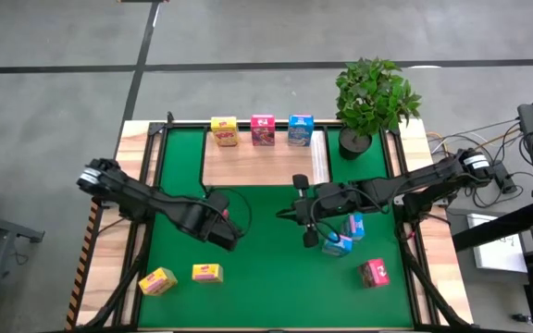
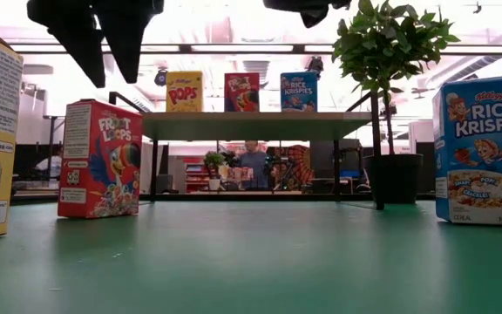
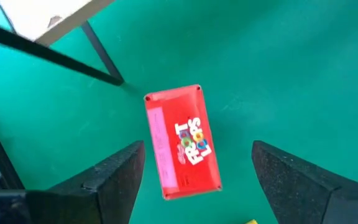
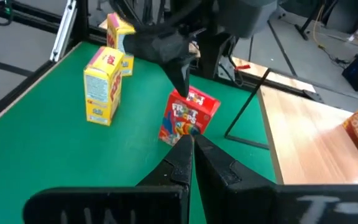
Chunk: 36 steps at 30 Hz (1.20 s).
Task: Stack cereal on shelf
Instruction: Put the top red cereal box on the shelf aligned with the other red cereal box
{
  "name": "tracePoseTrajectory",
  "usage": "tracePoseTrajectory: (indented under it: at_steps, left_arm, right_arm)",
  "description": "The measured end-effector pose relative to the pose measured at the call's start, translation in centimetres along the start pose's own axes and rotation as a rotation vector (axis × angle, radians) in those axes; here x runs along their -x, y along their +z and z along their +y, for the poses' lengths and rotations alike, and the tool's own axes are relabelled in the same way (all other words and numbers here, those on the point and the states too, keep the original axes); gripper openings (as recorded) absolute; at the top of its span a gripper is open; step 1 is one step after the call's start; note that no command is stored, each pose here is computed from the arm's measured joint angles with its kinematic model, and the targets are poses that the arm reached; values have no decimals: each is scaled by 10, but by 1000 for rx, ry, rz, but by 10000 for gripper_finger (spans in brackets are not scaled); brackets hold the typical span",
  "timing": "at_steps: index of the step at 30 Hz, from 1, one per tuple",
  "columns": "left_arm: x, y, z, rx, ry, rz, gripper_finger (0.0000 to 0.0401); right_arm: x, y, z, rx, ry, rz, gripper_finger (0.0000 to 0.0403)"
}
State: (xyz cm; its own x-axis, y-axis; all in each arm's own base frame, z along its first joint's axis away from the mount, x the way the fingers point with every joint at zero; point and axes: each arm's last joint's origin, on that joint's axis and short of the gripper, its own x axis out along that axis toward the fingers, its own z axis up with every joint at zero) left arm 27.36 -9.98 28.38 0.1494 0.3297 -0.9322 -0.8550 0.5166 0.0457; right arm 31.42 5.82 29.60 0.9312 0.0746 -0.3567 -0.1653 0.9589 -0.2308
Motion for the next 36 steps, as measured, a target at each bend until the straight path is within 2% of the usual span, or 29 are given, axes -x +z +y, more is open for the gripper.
tracePoseTrajectory:
  at_steps: [13,23,36]
  left_arm:
    - [-25,-7,3,-18,55,-32,278]
    - [-44,-15,2,-5,27,-37,275]
    - [-42,-16,0,-12,9,-39,193]
  right_arm:
    - [0,0,0,-1,-2,-6,9]
    - [0,0,0,0,-3,-10,9]
    - [0,1,0,8,-5,-16,9]
